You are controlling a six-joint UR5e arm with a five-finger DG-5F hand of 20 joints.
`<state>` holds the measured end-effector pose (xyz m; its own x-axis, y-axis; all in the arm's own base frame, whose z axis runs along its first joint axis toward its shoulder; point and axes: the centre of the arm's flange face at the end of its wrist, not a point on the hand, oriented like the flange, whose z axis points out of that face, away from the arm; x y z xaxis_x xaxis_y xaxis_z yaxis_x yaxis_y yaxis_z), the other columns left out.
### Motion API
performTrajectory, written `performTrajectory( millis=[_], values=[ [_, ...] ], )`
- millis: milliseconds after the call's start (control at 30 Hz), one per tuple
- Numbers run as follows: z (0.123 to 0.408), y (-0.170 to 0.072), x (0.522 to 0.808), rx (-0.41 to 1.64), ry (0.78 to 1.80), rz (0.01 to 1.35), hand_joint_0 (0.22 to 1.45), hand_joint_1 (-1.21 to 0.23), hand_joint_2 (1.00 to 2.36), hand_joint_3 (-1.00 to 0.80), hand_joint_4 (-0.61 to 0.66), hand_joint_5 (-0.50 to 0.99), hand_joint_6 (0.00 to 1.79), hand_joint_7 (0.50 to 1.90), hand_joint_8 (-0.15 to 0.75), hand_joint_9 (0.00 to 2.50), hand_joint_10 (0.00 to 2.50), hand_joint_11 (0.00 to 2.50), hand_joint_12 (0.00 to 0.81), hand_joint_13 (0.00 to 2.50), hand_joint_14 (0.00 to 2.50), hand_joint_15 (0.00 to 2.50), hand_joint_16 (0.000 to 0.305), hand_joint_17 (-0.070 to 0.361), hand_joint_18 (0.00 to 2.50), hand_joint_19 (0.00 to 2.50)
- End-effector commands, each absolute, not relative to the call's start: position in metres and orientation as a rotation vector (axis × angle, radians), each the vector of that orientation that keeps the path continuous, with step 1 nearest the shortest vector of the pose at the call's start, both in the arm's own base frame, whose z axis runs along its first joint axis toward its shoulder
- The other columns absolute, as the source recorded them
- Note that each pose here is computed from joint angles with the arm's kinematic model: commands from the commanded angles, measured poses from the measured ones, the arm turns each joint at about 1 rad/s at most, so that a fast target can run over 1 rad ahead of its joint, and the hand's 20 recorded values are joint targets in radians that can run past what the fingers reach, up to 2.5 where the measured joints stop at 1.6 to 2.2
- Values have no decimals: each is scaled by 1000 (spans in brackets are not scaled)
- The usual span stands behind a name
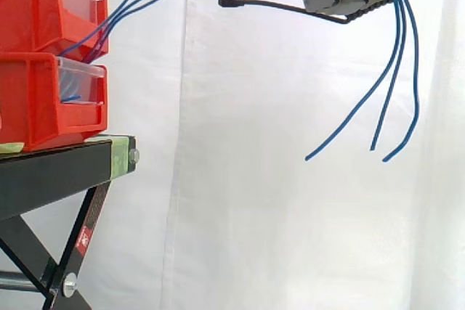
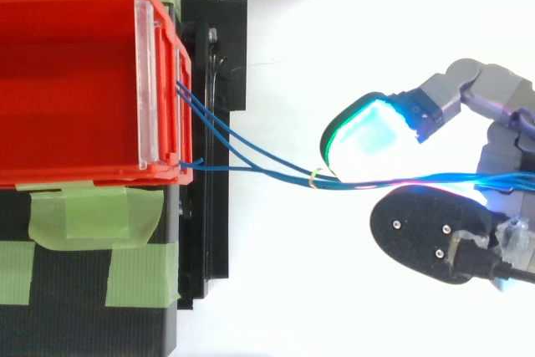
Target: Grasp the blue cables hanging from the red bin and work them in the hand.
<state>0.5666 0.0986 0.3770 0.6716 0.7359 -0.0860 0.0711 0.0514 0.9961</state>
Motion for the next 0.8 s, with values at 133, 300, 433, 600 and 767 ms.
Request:
performTrajectory(
  millis=[133, 300, 433, 600, 767],
  values=[
    [377, 99, 566, 1453, 715, 578, 908, -591, 1019, -565, 353, 271, 8, 1243, 483, 463, 2500, 2500, 478, 868, 2500, 1318, 52, 117, 1467, 1261],
    [377, 100, 566, 1452, 716, 579, 926, -592, 1017, -615, 356, 277, 8, 1247, 484, 476, 2500, 2500, 482, 872, 2500, 1301, 52, 116, 1476, 1250],
    [377, 102, 566, 1452, 717, 580, 955, -596, 1017, -614, 350, 286, 6, 1254, 477, 485, 2500, 2500, 477, 882, 2500, 1308, 51, 115, 1483, 1270],
    [377, 105, 564, 1463, 694, 598, 972, -599, 1017, -609, 355, 292, 7, 1256, 479, 496, 2500, 2500, 477, 895, 2500, 1302, 52, 116, 1499, 1263],
    [378, 109, 564, 1480, 665, 640, 966, -602, 1017, -635, 349, 298, 6, 1261, 480, 503, 2500, 2500, 477, 897, 2500, 1282, 51, 115, 1509, 1272]
  ],
)
